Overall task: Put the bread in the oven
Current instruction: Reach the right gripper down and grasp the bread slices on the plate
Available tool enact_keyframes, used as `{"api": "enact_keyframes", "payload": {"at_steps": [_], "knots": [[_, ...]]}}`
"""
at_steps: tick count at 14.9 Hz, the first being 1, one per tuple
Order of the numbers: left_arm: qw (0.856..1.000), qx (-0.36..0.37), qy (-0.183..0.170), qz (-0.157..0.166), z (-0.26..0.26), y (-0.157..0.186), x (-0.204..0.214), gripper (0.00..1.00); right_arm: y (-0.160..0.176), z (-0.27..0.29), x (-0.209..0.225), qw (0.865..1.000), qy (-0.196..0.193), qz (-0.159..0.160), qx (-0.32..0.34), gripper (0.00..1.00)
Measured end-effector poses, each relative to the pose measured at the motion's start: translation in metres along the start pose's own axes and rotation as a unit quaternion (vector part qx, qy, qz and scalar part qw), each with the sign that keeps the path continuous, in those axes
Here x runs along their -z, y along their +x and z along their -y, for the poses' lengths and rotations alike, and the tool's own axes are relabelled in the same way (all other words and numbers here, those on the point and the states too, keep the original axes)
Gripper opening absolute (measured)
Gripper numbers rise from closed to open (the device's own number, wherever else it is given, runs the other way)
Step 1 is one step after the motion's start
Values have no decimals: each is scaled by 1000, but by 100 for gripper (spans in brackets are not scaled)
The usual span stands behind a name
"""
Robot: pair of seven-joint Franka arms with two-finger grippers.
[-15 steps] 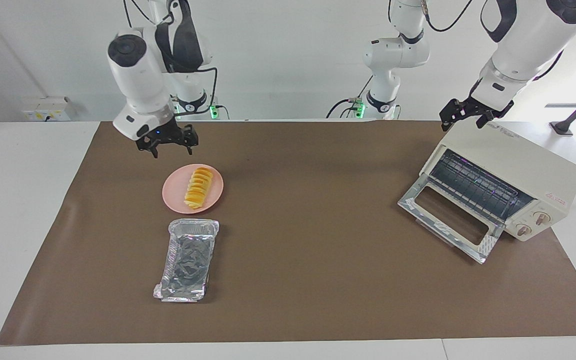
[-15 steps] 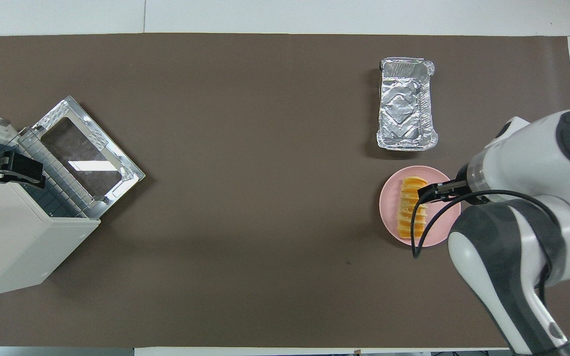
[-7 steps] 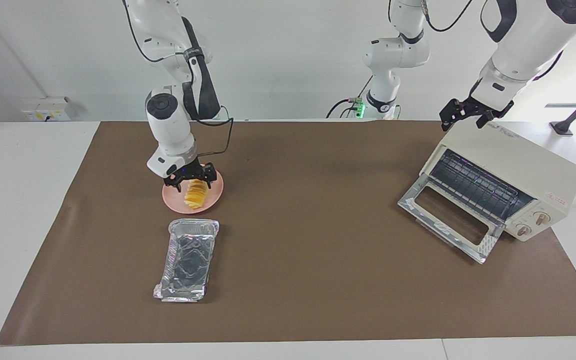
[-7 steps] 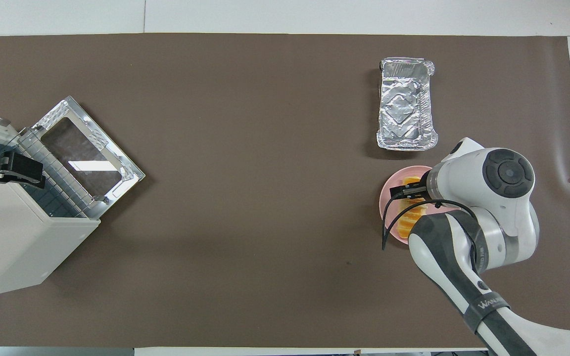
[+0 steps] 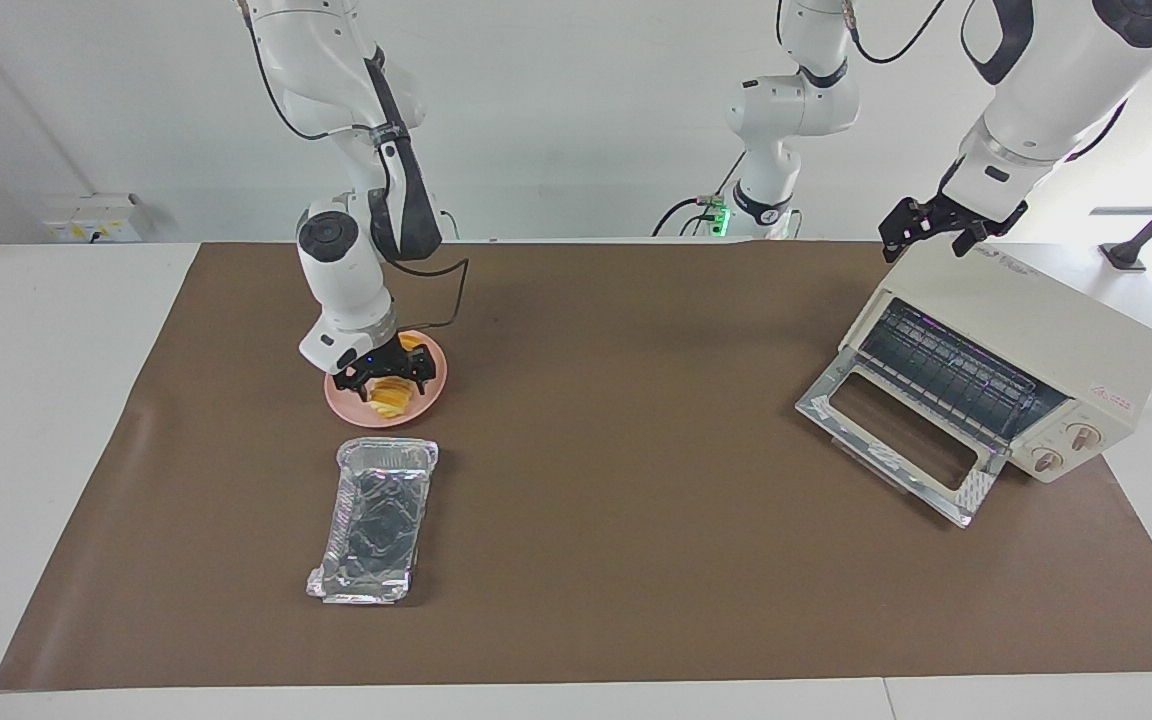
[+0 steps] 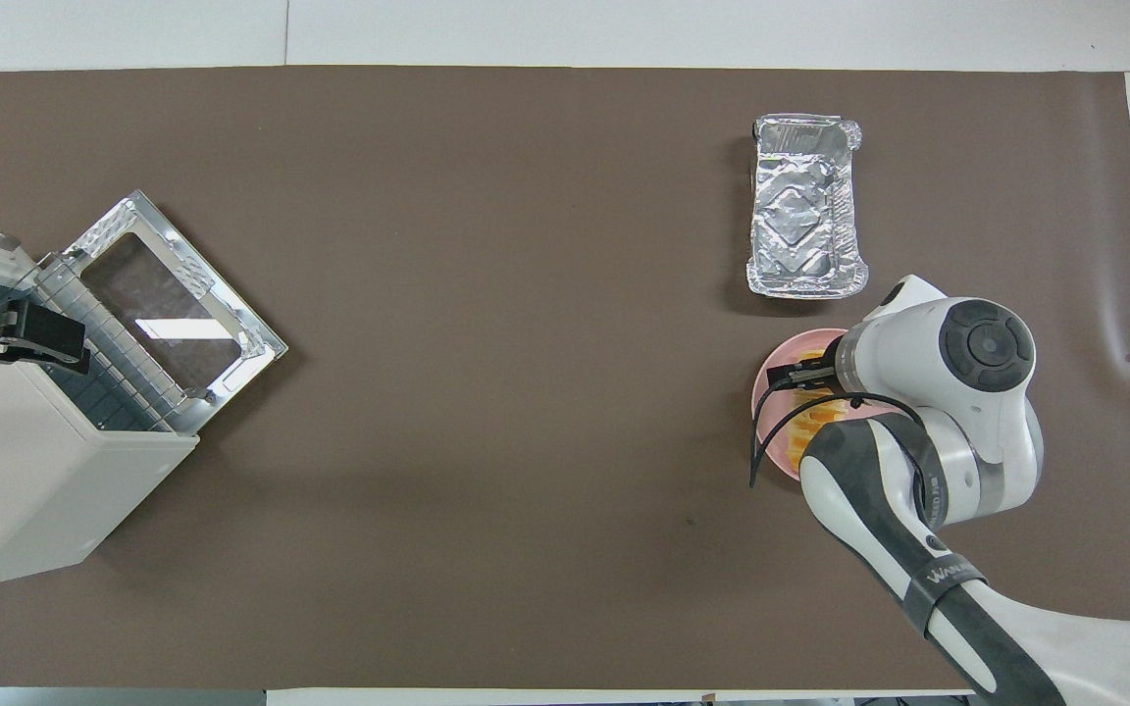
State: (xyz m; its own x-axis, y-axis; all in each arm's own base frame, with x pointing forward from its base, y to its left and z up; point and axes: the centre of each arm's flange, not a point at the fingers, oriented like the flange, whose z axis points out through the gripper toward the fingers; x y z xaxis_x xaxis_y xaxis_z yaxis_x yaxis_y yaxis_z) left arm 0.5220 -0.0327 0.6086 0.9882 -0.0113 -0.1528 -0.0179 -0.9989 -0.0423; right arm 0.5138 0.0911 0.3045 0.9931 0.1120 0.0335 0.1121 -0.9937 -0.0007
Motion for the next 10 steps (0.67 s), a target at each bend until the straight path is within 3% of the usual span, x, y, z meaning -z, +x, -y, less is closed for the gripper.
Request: {"api": "enact_keyframes", "payload": {"at_steps": [2,5,8,10], "knots": [[1000,0,0,0,0,0,0,100,0,0,0,1000,0,0,-1,64],[1000,0,0,0,0,0,0,100,2,-1,3,1000,0,4,-2,37],[1000,0,0,0,0,0,0,100,15,-2,28,999,-4,31,-3,23],[1000,0,0,0,0,0,0,100,42,-5,77,999,-6,43,-4,12]]}}
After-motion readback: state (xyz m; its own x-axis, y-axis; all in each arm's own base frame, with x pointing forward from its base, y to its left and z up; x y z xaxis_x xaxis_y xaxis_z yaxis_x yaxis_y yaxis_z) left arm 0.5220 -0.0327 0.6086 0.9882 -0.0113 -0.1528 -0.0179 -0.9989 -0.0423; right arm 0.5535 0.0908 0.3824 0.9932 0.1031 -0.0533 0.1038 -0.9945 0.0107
